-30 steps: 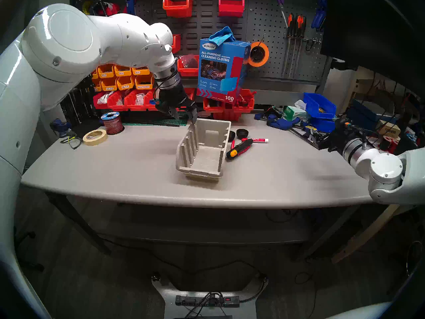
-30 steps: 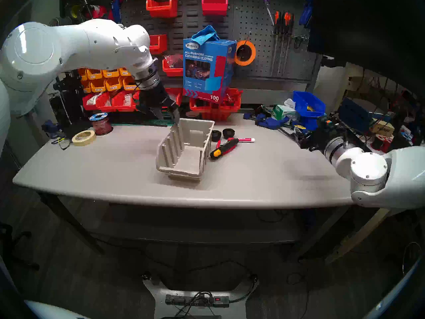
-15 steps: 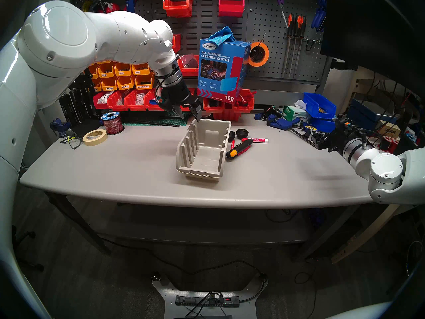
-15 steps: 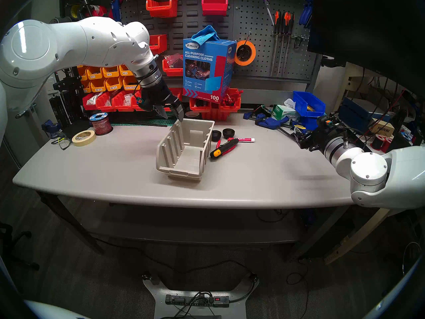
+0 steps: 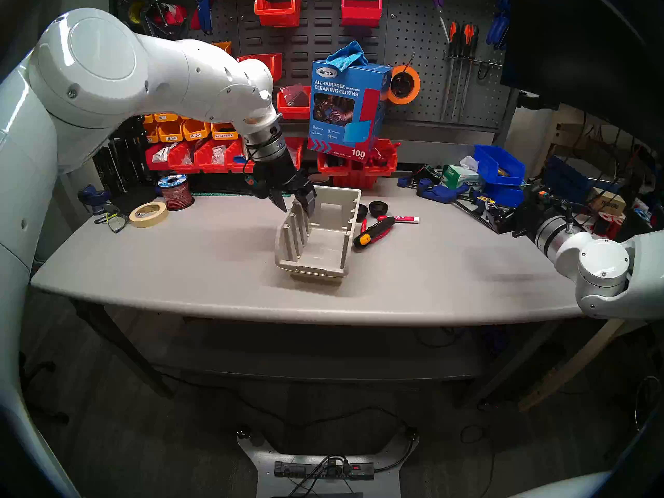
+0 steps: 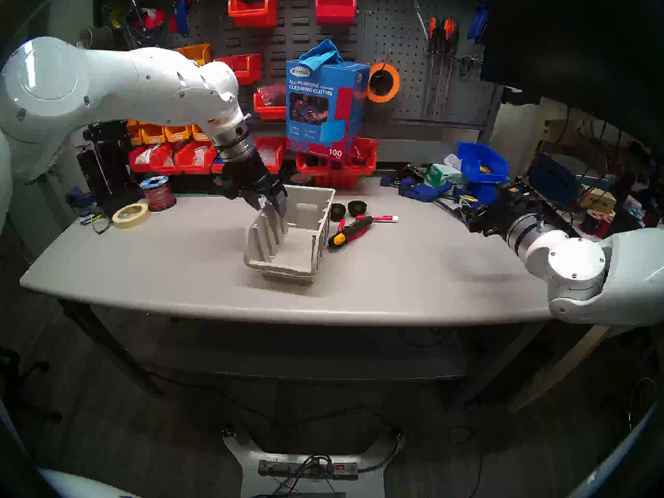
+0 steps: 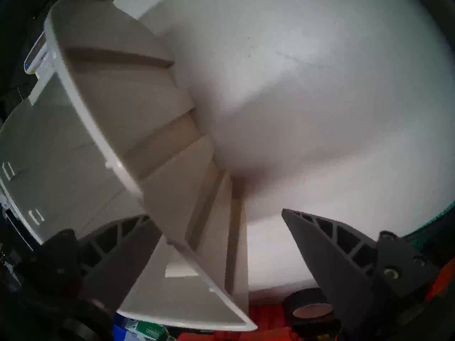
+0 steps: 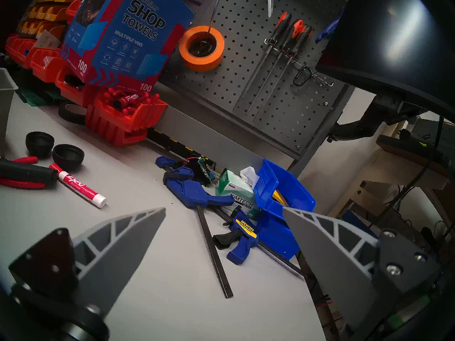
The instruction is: Take out tools from the storage box
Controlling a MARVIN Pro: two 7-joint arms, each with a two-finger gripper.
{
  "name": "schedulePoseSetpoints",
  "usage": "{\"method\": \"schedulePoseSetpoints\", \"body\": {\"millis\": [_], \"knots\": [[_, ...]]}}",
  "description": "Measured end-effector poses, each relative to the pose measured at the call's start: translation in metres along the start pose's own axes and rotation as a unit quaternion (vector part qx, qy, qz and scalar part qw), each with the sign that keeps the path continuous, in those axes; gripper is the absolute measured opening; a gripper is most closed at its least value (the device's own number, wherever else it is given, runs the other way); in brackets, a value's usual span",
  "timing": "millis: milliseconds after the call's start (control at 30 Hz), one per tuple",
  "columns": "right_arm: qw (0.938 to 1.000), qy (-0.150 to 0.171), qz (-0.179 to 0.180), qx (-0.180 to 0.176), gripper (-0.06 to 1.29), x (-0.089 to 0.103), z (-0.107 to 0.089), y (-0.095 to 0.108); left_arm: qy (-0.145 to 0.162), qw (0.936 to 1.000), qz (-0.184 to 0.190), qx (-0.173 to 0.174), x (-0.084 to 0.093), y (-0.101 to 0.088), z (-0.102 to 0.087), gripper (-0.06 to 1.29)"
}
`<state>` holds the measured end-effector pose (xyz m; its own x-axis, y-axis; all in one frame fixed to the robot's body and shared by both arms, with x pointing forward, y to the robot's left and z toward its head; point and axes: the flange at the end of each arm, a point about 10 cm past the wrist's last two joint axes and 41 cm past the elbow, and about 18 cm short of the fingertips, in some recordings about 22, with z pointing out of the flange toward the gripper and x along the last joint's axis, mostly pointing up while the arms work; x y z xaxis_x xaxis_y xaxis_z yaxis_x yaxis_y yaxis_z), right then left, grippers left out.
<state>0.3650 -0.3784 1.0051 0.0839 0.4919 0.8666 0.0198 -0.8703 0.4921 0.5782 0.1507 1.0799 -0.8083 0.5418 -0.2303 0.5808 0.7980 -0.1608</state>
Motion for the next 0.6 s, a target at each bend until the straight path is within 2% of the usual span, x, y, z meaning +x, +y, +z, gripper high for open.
{"method": "schedulePoseSetpoints", "body": {"millis": [67,200,267,300,367,400,600], "knots": [[1.0000,0.000,0.000,0.000,1.24,0.0000,0.0000,0.0000,0.014,0.9999,-0.002,0.008,0.0061,-0.0004,0.0135,1.19],[1.0000,0.000,0.000,0.000,1.24,0.0000,-0.0001,-0.0001,0.008,0.9997,-0.007,0.023,0.0058,-0.0035,0.0118,1.19],[1.0000,0.000,0.000,0.000,1.24,0.0000,-0.0001,-0.0001,0.008,0.9996,-0.008,0.027,0.0057,-0.0053,0.0121,0.96],[1.0000,0.000,0.000,0.000,1.24,0.0000,-0.0001,-0.0001,0.008,0.9995,-0.008,0.029,0.0055,-0.0066,0.0124,0.51],[1.0000,0.000,0.000,0.000,1.24,0.0000,-0.0001,-0.0001,0.008,0.9995,-0.009,0.030,0.0055,-0.0073,0.0121,0.28],[1.0000,0.000,0.000,0.000,1.24,0.0000,-0.0001,-0.0001,0.008,0.9995,-0.009,0.031,0.0055,-0.0074,0.0121,0.22],[1.0000,0.000,0.000,0.000,1.24,0.0001,-0.0001,0.0000,0.009,0.9995,-0.011,0.030,0.0062,-0.0072,0.0113,0.22]]}}
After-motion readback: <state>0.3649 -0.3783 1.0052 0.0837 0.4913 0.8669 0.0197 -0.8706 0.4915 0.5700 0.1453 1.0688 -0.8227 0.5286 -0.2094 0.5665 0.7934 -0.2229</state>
